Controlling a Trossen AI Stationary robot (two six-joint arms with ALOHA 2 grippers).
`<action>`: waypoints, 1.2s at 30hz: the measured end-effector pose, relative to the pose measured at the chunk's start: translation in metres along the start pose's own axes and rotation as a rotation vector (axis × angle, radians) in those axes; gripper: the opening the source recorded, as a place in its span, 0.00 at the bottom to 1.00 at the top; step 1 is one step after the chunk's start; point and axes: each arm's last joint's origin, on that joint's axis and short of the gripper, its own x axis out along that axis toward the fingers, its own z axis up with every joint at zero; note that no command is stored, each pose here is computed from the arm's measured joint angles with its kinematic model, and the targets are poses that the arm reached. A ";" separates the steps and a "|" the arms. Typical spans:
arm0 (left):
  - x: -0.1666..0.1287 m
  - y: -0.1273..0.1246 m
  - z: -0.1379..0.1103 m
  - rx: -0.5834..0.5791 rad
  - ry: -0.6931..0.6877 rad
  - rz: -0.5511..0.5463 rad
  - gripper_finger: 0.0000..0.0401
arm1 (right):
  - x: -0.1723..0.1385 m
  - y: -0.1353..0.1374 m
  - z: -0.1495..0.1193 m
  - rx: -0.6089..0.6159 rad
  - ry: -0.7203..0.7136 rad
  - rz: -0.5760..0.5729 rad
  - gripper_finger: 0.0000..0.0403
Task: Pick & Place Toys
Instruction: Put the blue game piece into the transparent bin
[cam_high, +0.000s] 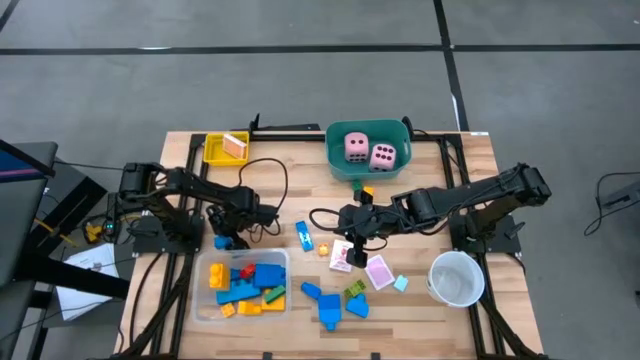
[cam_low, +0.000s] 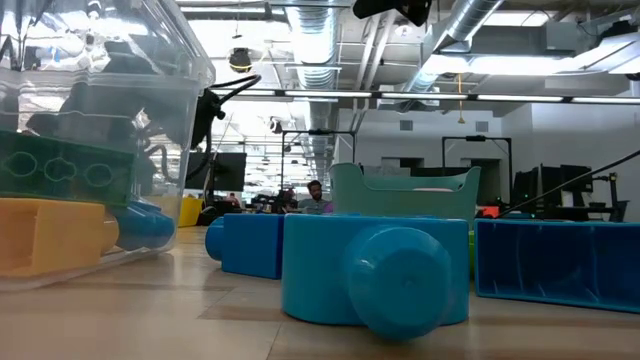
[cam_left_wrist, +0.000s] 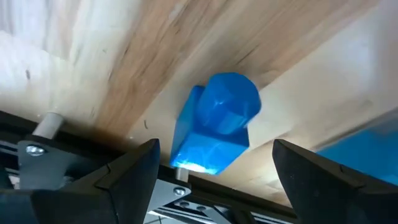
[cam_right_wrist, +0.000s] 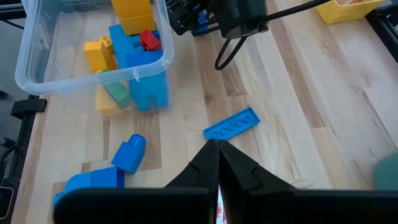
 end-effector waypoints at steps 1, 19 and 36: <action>0.002 0.001 0.000 0.000 0.001 0.001 0.76 | 0.000 0.000 0.000 0.000 0.000 0.000 0.00; 0.011 0.004 0.001 0.047 -0.027 0.043 0.42 | 0.000 0.000 0.000 0.000 0.000 0.000 0.00; -0.024 0.019 -0.002 -0.065 -0.239 0.028 0.32 | 0.000 0.000 0.000 -0.010 0.000 0.000 0.00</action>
